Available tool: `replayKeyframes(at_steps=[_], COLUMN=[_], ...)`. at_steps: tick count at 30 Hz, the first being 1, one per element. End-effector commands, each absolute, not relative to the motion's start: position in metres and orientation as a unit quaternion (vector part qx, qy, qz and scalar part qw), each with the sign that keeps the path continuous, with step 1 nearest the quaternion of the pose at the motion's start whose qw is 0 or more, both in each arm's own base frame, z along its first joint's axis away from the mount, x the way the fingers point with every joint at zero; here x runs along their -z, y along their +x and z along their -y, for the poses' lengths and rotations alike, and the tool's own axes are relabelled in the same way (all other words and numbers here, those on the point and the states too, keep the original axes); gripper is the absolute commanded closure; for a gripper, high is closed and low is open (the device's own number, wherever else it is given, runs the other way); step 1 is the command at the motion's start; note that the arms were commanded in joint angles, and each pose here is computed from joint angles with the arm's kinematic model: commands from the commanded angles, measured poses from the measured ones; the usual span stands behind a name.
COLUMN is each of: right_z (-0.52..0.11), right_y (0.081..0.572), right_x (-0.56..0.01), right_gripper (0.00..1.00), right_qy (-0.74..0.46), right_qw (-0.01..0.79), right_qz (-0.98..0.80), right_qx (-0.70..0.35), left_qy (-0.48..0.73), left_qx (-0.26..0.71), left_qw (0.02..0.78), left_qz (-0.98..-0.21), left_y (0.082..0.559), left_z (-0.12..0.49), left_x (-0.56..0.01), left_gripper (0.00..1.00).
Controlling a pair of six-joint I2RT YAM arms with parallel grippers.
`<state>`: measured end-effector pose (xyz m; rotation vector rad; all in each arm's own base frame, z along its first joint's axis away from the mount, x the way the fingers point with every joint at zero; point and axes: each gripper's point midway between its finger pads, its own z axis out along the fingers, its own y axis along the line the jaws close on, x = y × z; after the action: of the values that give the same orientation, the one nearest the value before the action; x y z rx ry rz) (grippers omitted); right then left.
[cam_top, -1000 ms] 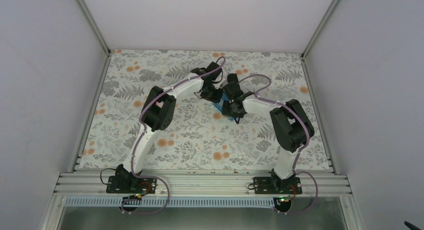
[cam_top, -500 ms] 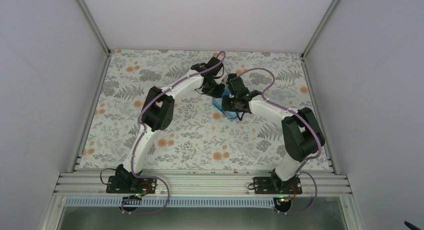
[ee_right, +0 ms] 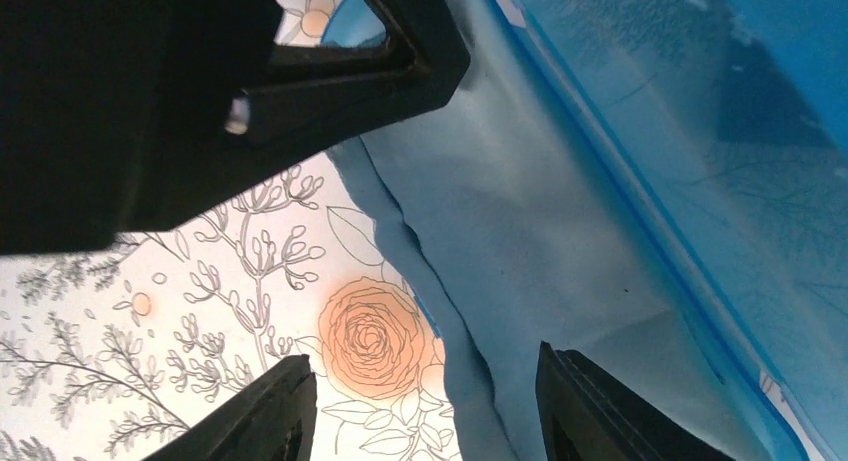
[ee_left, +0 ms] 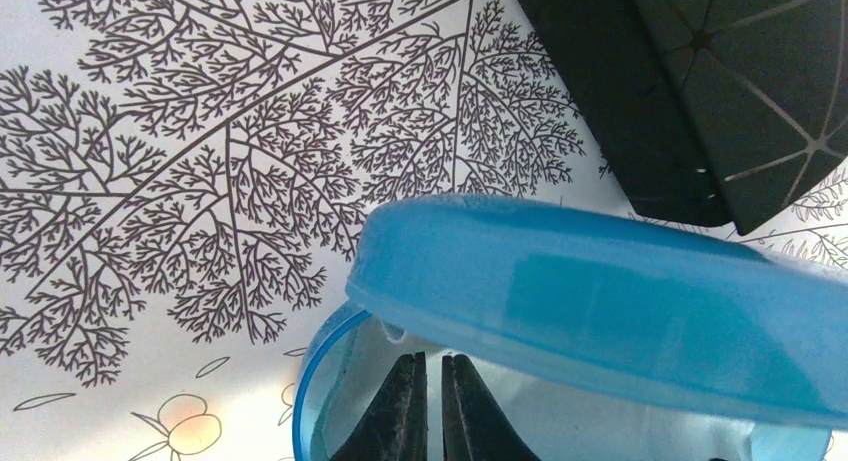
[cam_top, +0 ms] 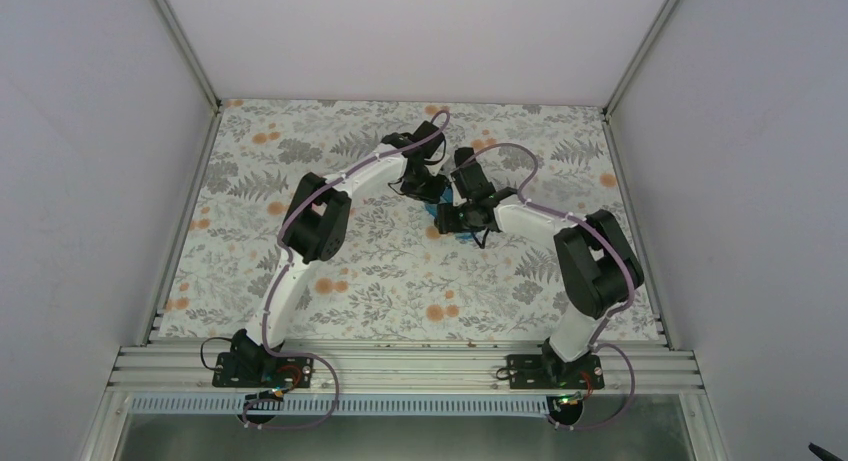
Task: Organize the sunglasses
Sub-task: Place the glasses cleaning cloth in the sunglasses case.
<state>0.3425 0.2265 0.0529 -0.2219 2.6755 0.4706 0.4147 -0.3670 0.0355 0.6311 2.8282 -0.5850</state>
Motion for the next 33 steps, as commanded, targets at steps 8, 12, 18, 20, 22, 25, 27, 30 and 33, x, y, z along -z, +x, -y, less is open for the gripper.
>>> replayKeyframes(at_steps=[8,12,18,20,22,25,27,30,33], right_z=[-0.23,-0.23,-0.225,-0.224,-0.224,-0.224,-0.223,-0.223,-0.225], right_y=[0.337,0.332,0.329,0.328,0.328,0.329,0.33,0.332,0.334], right_x=[-0.037,-0.034,-0.025,-0.022,-0.021,-0.022,-0.022,-0.025,-0.035], right_gripper=[0.42,0.41,0.4,0.4,0.4,0.4,0.4,0.4,0.39], right_qy=[-0.115,-0.12,-0.113,-0.11,-0.11,-0.109,-0.108,-0.108,-0.108], right_qw=[0.188,0.177,0.164,0.159,0.158,0.159,0.159,0.162,0.174], right_qz=[-0.959,-0.96,-0.964,-0.966,-0.966,-0.966,-0.966,-0.966,-0.963], right_qx=[-0.178,-0.182,-0.175,-0.174,-0.174,-0.174,-0.171,-0.17,-0.175], left_qy=[0.206,0.203,0.201,0.202,0.201,0.201,0.2,0.2,0.201], left_qx=[0.198,0.188,0.186,0.184,0.182,0.181,0.18,0.18,0.184], left_qw=[0.095,0.093,0.09,0.09,0.09,0.09,0.09,0.092,0.1], left_qz=[-0.954,-0.956,-0.958,-0.958,-0.958,-0.959,-0.959,-0.959,-0.957], left_y=[0.416,0.417,0.416,0.416,0.416,0.416,0.416,0.417,0.419], left_z=[0.371,0.368,0.367,0.366,0.366,0.365,0.365,0.365,0.367], left_x=[-0.034,-0.031,-0.029,-0.028,-0.027,-0.027,-0.027,-0.029,-0.04], left_gripper=[0.94,0.94,0.94,0.94,0.94,0.94,0.94,0.94,0.93])
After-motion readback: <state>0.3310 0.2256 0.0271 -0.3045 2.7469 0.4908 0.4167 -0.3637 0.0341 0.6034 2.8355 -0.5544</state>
